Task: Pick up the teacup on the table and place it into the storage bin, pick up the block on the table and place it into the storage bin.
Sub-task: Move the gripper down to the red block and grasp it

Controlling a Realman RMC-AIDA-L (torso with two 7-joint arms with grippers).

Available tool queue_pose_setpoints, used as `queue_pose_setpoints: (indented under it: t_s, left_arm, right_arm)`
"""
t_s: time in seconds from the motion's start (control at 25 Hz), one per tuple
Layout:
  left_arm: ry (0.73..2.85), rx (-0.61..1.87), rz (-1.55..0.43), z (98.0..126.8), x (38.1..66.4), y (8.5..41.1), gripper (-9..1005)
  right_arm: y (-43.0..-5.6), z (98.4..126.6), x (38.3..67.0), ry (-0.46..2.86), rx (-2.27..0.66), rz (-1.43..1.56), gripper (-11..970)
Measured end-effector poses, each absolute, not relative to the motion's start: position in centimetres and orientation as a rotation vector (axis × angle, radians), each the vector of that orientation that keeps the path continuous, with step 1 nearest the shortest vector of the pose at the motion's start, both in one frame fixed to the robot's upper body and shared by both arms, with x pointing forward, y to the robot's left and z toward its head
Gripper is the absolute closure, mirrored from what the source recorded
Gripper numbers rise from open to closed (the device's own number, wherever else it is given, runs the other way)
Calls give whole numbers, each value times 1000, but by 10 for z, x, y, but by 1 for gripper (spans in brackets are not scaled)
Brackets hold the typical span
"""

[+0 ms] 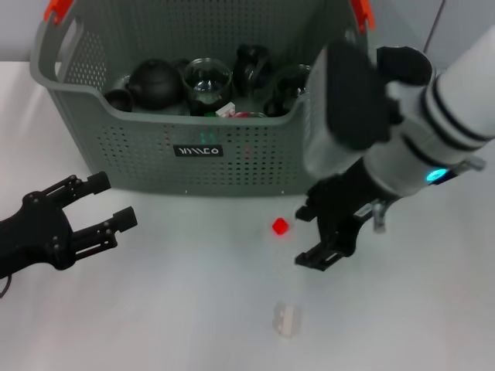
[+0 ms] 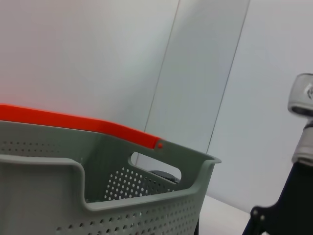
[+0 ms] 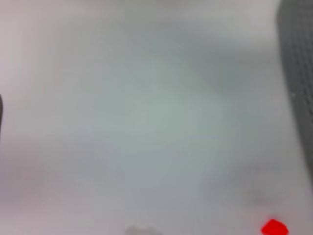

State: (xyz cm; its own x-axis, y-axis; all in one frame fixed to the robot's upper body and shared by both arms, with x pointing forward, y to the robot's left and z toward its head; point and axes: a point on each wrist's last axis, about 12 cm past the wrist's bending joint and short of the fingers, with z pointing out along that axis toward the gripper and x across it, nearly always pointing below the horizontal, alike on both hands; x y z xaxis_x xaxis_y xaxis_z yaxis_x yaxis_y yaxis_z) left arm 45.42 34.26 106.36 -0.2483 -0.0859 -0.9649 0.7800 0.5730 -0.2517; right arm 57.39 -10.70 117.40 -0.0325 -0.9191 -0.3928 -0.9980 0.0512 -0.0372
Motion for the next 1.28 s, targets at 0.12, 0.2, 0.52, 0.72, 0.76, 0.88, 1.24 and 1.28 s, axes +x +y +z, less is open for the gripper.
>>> queue_pose_setpoints:
  t_s: [0.12,0.2,0.52,0.72,0.76,0.88,1.24,1.28]
  left_arm:
    - [1624,592,-917,1063,454,342,172]
    - [1624,589,-919,1063,454,342,172]
    - [1624,586,-919,1063,454,342,171]
    - [1624,585,-919,1063,454,342,171]
    - [1624,585,-919,1063,454,342,171]
    - [1624,585,-918,1062,454,342,171]
    - [1625,584,-917,1062,454,342,171]
    - [1625,583,-917,1062,454,342,171]
  right_arm:
    - [-96,1165,575,1973,-1965,305,268]
    - [-93,1159,579,1978,-1959,290,269]
    - [-84,1133,592,2056,-1914,232,275]
    - [-81,1128,593,2052,-1911,214,278]
    - [-80,1128,594,2048,-1908,211,279]
    - [-79,1126,594,2039,-1904,203,281]
    - [-74,1116,596,2073,-1883,184,287]
    - [-74,1115,596,2078,-1881,189,288]
